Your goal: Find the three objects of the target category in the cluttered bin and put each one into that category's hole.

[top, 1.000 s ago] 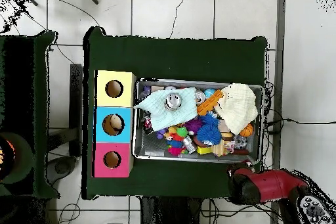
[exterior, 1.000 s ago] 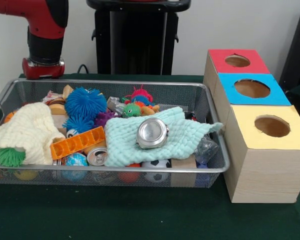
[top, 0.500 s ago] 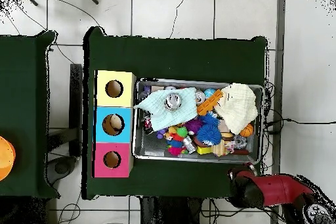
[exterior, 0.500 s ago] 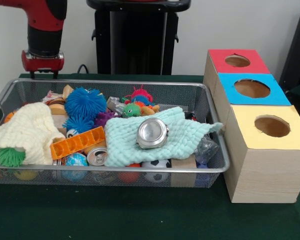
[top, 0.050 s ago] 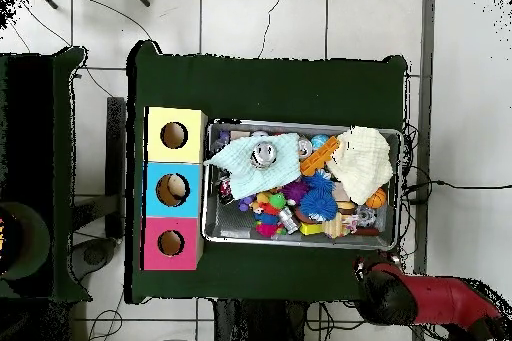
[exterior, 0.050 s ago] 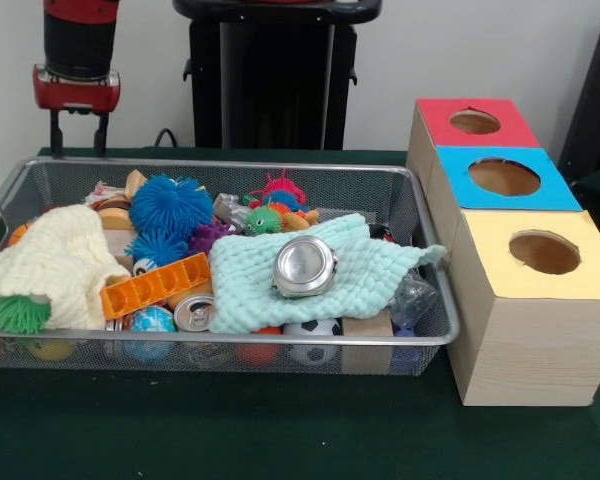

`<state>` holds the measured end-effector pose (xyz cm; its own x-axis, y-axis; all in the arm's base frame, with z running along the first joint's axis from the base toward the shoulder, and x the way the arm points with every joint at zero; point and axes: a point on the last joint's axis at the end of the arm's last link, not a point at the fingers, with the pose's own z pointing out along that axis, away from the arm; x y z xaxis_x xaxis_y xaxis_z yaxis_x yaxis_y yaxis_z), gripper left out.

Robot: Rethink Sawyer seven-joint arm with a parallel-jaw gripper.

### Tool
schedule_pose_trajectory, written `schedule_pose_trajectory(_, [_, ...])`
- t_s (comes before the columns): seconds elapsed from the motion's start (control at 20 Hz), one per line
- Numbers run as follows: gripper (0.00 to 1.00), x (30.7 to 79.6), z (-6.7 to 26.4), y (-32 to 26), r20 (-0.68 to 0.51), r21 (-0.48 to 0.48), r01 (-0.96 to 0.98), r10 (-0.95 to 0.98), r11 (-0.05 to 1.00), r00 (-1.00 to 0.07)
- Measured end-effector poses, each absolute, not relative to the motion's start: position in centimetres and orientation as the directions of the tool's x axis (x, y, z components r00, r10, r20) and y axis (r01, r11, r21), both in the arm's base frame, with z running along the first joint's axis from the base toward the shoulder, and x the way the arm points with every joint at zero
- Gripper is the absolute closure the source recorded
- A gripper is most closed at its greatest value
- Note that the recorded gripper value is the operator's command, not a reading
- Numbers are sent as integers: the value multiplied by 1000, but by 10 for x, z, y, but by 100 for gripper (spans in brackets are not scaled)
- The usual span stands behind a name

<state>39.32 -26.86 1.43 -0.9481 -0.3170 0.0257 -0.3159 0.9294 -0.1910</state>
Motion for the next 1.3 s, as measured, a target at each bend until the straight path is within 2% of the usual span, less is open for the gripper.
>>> schedule_pose_trajectory(0.8, [0, 460, 56, -249, -65, -211, -264, -283, 941, -957])
schedule_pose_trajectory(1.3, [0, 484, 49, -187, -59, -190, -368, -384, 910, -921])
